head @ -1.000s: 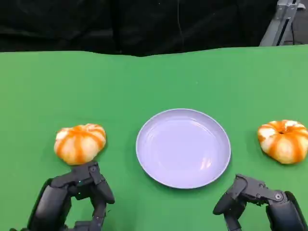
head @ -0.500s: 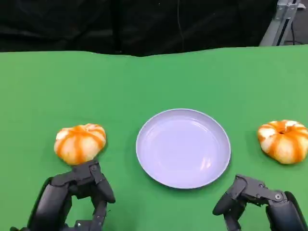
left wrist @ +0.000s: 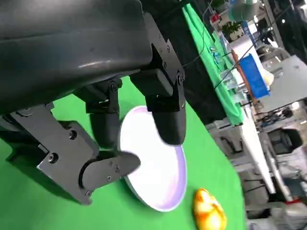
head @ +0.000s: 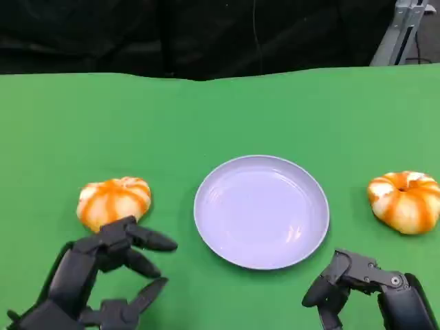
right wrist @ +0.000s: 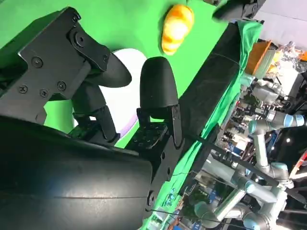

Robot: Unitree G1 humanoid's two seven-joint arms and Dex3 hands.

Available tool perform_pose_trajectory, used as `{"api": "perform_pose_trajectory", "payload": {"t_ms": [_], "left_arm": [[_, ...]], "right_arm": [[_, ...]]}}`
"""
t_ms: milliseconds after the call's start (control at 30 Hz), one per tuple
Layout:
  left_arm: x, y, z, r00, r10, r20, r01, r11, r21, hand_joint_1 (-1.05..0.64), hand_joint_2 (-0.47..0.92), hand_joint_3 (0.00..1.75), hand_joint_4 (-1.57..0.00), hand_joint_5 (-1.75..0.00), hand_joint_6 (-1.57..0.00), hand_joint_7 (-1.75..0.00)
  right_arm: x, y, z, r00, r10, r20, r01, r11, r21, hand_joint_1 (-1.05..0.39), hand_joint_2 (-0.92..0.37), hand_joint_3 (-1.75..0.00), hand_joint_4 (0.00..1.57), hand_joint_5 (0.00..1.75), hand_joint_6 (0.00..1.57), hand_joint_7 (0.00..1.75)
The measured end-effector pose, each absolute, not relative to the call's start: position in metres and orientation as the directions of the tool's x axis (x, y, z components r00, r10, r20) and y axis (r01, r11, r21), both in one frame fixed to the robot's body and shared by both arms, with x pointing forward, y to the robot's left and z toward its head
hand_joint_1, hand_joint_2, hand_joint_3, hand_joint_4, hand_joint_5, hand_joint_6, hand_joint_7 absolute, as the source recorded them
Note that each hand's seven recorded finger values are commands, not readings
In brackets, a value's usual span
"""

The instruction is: Grasp the bread from the table and place it into the plate.

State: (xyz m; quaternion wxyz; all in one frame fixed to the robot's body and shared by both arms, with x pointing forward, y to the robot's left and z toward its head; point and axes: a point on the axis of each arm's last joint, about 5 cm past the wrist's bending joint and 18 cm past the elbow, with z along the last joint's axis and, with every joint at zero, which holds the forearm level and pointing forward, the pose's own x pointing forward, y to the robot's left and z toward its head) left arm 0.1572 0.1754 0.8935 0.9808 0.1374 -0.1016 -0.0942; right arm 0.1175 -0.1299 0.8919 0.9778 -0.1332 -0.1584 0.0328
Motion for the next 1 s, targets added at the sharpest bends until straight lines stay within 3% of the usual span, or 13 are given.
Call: {"api": "perform_pose_trajectory", "payload": {"t_ms": [33, 133, 233, 400, 533, 633, 767, 1000], "left_arm": [[0.159, 0.176, 0.896, 0.963, -0.215, 0.164, 0.153, 0.933, 0.326, -0.25, 0.89, 0.07, -0.50, -0.71, -0.63, -0.17], [0.162, 0.178, 0.903, 0.966, -0.225, 0.129, 0.151, 0.892, 0.425, -0.41, 0.88, 0.03, -0.27, -0.58, -0.43, -0.04], [0.173, 0.185, 0.911, 0.967, -0.242, 0.082, 0.151, 0.800, 0.580, -0.46, 0.88, 0.01, -0.20, -0.53, -0.38, -0.01], [0.186, 0.185, 0.920, 0.962, -0.261, 0.075, 0.135, 0.698, 0.703, -0.54, 0.90, 0.01, -0.19, -0.46, -0.32, 0.00], [0.206, 0.185, 0.920, 0.966, -0.258, 0.023, 0.105, 0.472, 0.875, -0.56, 0.90, 0.00, -0.22, -0.42, -0.31, 0.00], [0.217, 0.181, 0.922, 0.970, -0.242, 0.023, 0.077, 0.396, 0.915, -0.57, 0.90, 0.00, -0.21, -0.40, -0.28, 0.00], [0.237, 0.172, 0.917, 0.981, -0.186, -0.047, 0.098, 0.272, 0.957, -0.58, 0.90, 0.00, -0.20, -0.39, -0.27, 0.00], [0.262, 0.155, 0.905, 0.981, -0.132, -0.141, 0.161, 0.152, 0.975, -0.60, 0.91, 0.00, -0.21, -0.38, -0.29, -0.01]], "right_arm": [[0.118, -0.130, 0.892, 0.948, 0.106, 0.301, -0.022, 0.963, -0.270, -0.04, -0.31, -1.32, 0.84, 1.59, 0.85, 1.29], [0.118, -0.130, 0.892, 0.948, 0.106, 0.301, -0.022, 0.963, -0.270, -0.03, -0.31, -1.34, 0.83, 1.58, 0.85, 1.29], [0.118, -0.129, 0.892, 0.949, 0.107, 0.298, -0.025, 0.963, -0.267, -0.03, -0.30, -1.34, 0.84, 1.58, 0.85, 1.29], [0.118, -0.128, 0.892, 0.950, 0.106, 0.295, -0.026, 0.964, -0.263, -0.03, -0.30, -1.34, 0.84, 1.57, 0.85, 1.29], [0.119, -0.127, 0.892, 0.949, 0.109, 0.296, -0.028, 0.964, -0.263, -0.03, -0.30, -1.33, 0.84, 1.56, 0.85, 1.28], [0.118, -0.127, 0.891, 0.950, 0.108, 0.293, -0.028, 0.965, -0.262, -0.03, -0.31, -1.32, 0.84, 1.57, 0.85, 1.28], [0.119, -0.126, 0.891, 0.950, 0.109, 0.293, -0.034, 0.967, -0.251, -0.01, -0.30, -1.32, 0.84, 1.59, 0.86, 1.28], [0.119, -0.125, 0.891, 0.949, 0.110, 0.294, -0.035, 0.969, -0.246, -0.02, -0.30, -1.32, 0.84, 1.59, 0.86, 1.28]]}}
